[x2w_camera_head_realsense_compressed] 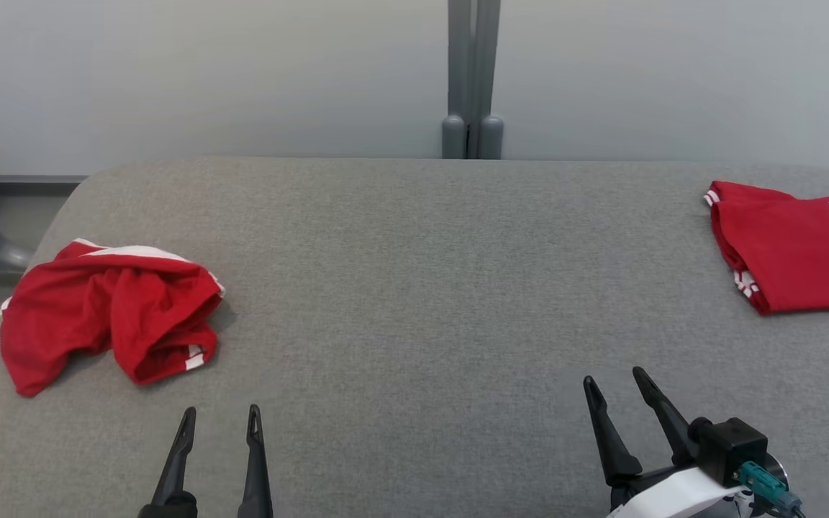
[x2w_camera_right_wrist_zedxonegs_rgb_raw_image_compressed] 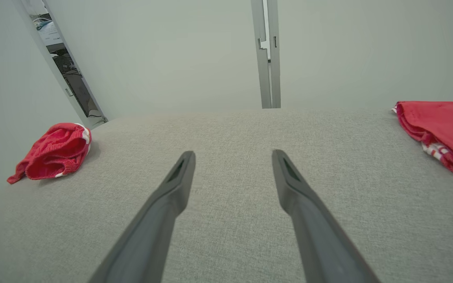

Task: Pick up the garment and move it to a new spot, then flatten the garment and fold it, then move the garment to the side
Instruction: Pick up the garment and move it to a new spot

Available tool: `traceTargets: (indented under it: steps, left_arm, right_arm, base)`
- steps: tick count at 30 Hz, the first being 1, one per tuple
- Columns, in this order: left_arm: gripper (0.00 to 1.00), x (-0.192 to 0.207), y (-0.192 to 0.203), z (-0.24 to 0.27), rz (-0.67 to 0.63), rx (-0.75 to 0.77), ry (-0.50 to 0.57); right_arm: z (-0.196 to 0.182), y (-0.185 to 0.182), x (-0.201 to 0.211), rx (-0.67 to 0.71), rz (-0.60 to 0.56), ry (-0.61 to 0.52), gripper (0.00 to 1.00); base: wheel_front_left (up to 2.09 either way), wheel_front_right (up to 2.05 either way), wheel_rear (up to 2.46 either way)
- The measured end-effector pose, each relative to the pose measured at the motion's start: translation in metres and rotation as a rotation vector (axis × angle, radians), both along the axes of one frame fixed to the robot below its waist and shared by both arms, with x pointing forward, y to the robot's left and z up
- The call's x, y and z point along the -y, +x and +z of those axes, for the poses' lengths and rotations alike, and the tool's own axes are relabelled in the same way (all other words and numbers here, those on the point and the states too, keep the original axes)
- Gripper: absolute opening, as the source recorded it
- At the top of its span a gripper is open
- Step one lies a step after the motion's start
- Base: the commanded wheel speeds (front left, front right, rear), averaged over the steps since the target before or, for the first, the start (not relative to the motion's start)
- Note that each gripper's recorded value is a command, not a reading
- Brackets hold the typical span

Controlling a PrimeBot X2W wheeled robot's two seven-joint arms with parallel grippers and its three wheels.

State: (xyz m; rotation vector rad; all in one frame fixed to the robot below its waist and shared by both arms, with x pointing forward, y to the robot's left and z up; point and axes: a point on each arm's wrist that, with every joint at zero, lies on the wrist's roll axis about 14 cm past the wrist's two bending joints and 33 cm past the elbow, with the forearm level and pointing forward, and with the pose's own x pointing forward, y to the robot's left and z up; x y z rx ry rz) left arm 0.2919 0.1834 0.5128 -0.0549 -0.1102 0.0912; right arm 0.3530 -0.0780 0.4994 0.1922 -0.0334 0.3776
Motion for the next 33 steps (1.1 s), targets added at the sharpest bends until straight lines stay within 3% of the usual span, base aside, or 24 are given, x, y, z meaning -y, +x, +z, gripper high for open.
traceTargets:
  steps: [24, 33]
  left_arm:
    - [1.0, -0.08, -0.077, -0.001, 0.348, 0.004, -0.005]
    - [1.0, -0.09, -0.085, 0.002, 0.422, 0.002, -0.013]
  right_arm:
    - [-0.006, -0.008, -0.127, -0.028, 0.395, -0.006, 1.0]
    - [-0.012, -0.005, -0.145, -0.043, 0.467, -0.009, 1.0]
  base:
    - [0.0, 0.0, 0.0]
    - [0.0, 0.0, 0.0]
